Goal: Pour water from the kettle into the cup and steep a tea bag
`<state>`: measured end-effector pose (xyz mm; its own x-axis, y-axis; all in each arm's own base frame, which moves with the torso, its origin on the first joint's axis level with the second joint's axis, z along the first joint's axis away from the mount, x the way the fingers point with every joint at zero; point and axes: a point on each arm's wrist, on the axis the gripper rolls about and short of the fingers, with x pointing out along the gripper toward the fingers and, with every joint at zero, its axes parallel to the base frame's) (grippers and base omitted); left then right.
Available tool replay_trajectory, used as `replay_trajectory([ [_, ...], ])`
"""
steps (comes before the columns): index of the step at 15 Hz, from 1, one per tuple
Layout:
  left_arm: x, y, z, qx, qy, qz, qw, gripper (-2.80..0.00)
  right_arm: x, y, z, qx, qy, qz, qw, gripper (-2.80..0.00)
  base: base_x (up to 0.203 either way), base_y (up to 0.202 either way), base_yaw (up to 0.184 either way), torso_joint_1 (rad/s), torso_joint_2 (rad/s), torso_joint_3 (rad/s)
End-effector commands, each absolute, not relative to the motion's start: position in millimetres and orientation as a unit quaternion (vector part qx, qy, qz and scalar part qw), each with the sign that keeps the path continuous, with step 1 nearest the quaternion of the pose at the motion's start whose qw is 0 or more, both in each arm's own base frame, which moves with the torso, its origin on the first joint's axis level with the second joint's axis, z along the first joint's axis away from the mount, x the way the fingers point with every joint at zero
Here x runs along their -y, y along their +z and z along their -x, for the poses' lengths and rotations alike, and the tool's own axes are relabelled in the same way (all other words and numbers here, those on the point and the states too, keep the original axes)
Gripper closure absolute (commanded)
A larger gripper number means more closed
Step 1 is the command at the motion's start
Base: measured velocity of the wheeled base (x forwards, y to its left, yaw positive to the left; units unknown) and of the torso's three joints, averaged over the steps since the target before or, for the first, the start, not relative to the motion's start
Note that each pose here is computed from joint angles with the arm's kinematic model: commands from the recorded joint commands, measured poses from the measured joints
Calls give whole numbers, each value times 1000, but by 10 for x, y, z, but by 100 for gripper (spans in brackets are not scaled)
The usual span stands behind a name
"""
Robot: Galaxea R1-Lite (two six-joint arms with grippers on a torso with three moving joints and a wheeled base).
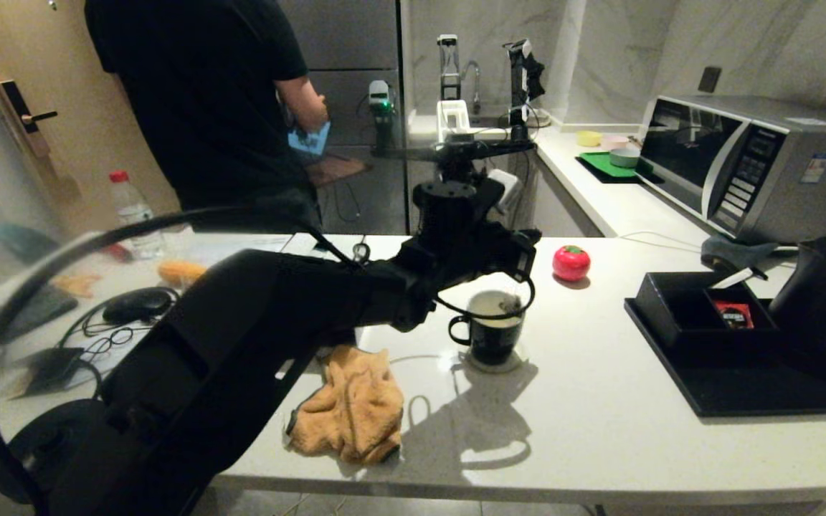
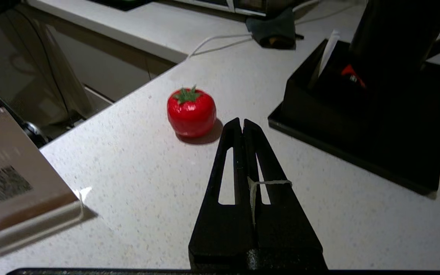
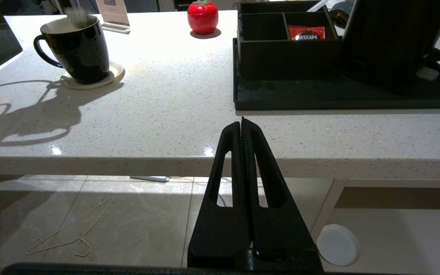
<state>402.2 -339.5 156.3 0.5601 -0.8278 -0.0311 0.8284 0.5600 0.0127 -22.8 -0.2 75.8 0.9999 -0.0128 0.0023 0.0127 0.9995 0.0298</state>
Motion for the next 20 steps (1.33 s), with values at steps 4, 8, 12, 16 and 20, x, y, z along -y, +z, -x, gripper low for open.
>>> replay_trajectory([
  [4, 3353, 1838, -3972, -9, -470, -21, 882, 0, 2, 758, 228, 2, -6, -15, 1000, 0, 0, 0, 0, 0, 0, 0],
  [8, 3381, 1743, -3992, -17, -472, -23, 881, 0, 2, 758, 228, 2, -6, -15, 1000, 0, 0, 0, 0, 0, 0, 0],
  [12, 3396, 1644, -4023, -23, -472, -28, 881, 0, 2, 758, 228, 2, -6, -15, 1000, 0, 0, 0, 0, 0, 0, 0],
  [16, 3407, 1535, -4058, -31, -471, -29, 881, 0, 2, 758, 228, 2, -6, -15, 1000, 0, 0, 0, 0, 0, 0, 0],
  [20, 3385, 1543, -4074, -30, -468, -29, 882, 0, 2, 758, 228, 2, -7, -15, 1000, 0, 0, 0, 0, 0, 0, 0],
])
